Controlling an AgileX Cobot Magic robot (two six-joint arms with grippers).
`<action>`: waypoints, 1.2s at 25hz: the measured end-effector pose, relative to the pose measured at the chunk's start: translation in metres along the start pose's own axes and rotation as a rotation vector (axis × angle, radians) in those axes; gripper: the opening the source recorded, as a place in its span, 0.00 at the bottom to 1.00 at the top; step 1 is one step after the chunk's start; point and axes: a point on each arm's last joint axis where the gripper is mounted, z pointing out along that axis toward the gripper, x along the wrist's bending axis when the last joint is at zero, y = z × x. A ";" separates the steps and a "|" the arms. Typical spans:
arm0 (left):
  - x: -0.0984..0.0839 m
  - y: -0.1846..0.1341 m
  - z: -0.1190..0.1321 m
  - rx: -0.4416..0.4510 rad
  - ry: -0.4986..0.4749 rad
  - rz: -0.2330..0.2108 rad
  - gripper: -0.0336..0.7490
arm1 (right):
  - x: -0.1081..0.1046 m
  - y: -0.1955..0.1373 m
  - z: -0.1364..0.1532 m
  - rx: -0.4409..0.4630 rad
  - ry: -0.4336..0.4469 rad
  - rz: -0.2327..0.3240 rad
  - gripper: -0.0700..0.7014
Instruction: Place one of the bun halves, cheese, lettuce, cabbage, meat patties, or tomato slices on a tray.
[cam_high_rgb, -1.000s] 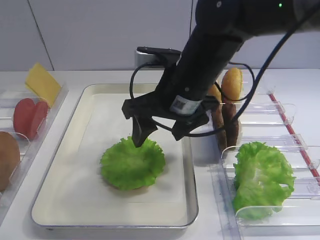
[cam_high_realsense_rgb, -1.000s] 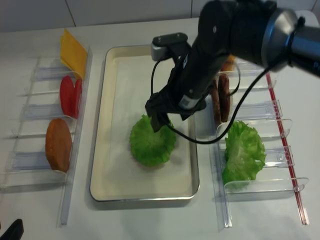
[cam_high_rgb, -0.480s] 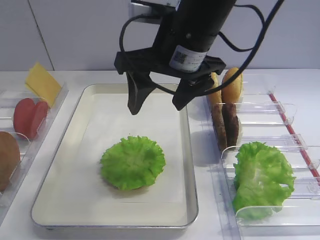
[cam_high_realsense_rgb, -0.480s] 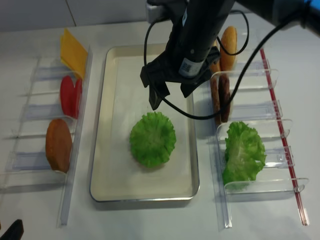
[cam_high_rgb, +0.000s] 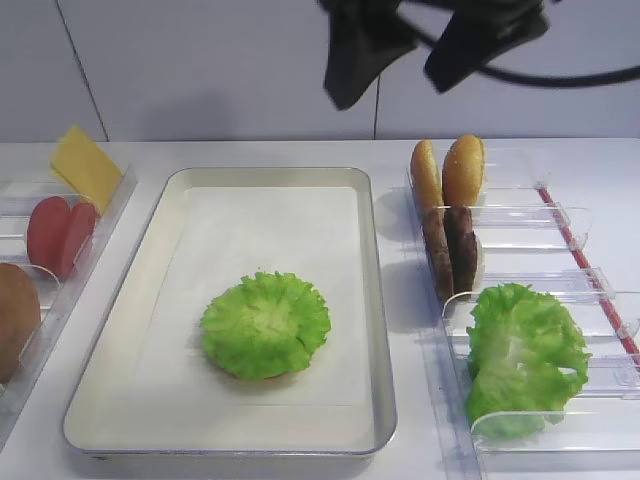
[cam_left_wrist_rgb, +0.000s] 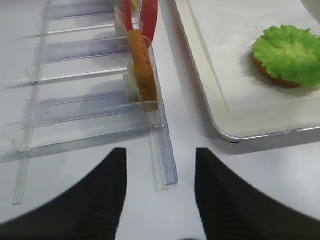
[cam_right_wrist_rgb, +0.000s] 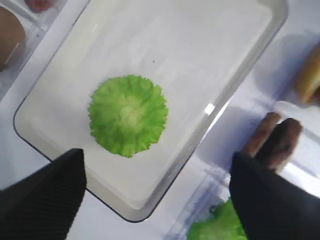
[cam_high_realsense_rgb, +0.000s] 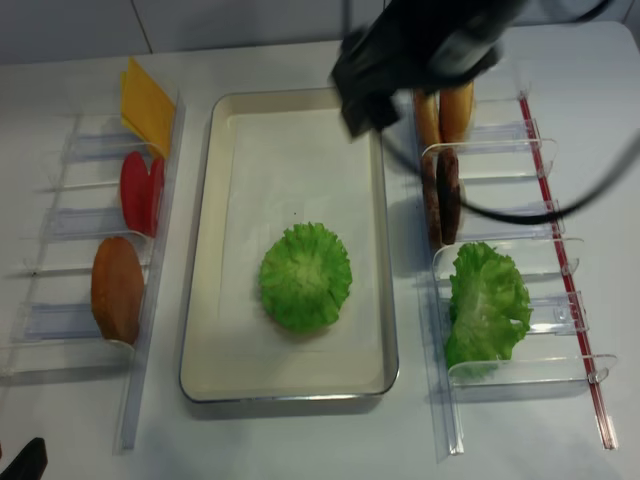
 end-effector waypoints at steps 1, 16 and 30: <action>0.000 0.000 0.000 0.000 0.000 0.000 0.46 | 0.000 -0.004 -0.016 -0.040 -0.016 -0.012 0.83; 0.000 0.000 0.000 0.000 0.000 0.000 0.46 | -0.010 -0.135 -0.153 -0.382 -0.221 -0.109 0.83; 0.000 0.000 0.000 0.000 0.000 0.000 0.46 | -0.029 -0.270 -0.086 -0.310 -0.355 0.204 0.83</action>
